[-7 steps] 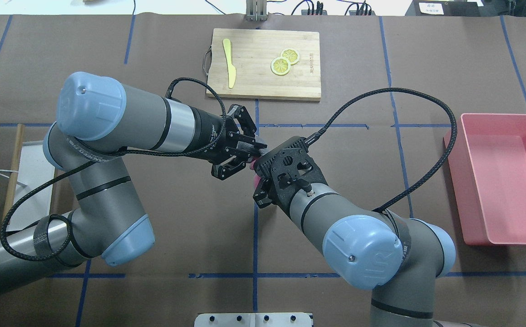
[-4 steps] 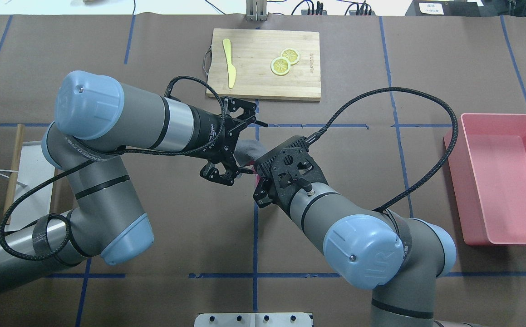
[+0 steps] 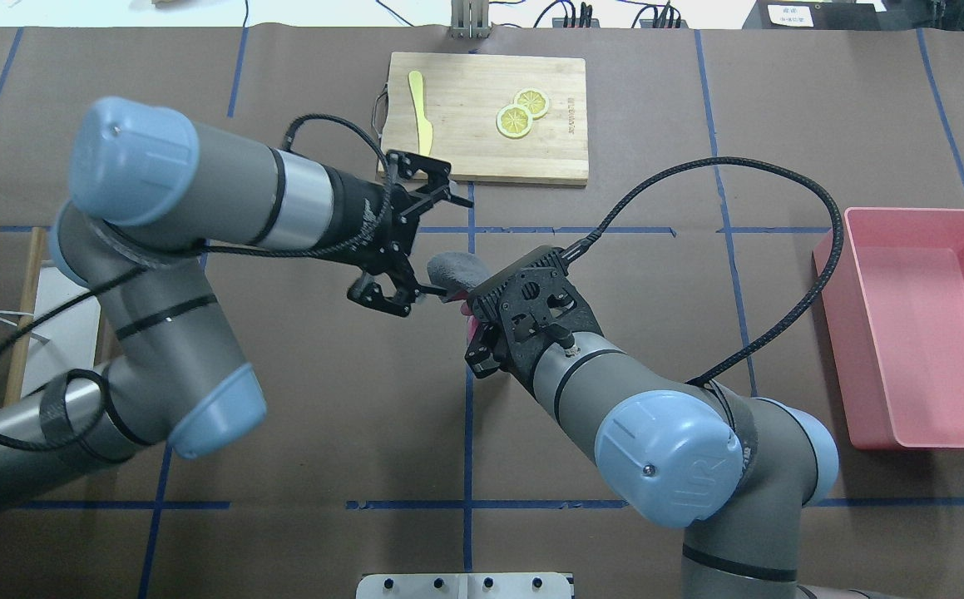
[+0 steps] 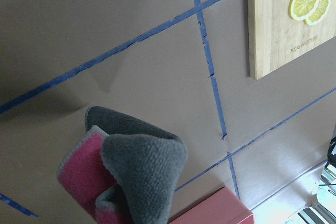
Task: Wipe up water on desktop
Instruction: 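Open the left gripper and withdraw it while the right gripper holds the cloth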
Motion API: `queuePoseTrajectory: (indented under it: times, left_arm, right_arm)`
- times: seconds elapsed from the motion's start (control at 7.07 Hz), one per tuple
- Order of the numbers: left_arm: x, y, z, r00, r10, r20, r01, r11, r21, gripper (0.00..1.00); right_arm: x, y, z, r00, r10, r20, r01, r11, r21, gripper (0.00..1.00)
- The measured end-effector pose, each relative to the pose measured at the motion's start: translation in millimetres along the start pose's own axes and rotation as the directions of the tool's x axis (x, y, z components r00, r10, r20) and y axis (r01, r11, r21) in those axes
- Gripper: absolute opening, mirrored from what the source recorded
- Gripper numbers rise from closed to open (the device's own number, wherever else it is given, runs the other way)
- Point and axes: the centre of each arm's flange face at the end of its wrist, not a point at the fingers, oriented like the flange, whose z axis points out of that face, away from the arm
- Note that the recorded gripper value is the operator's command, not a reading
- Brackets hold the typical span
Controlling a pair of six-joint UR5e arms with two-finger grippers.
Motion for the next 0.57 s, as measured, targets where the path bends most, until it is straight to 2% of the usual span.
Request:
queuePoseTrajectory:
  times: [0.42, 0.57]
  left_arm:
    - [35.6, -83.1, -89.1, 0.995, 0.078, 0.067, -0.08, 0.997, 0.016, 1.0]
    - [48.4, -103.3, -121.0, 0.988, 0.141, 0.056, -0.143, 0.989, 0.028, 1.0]
  right_arm:
    - [8.4, 0.0, -2.8, 1.0, 0.0, -0.01, 0.0, 1.0, 0.0, 0.0]
    - [10.5, 0.4, -3.4, 1.0, -0.001, -0.014, 0.001, 1.0, -0.001, 0.0]
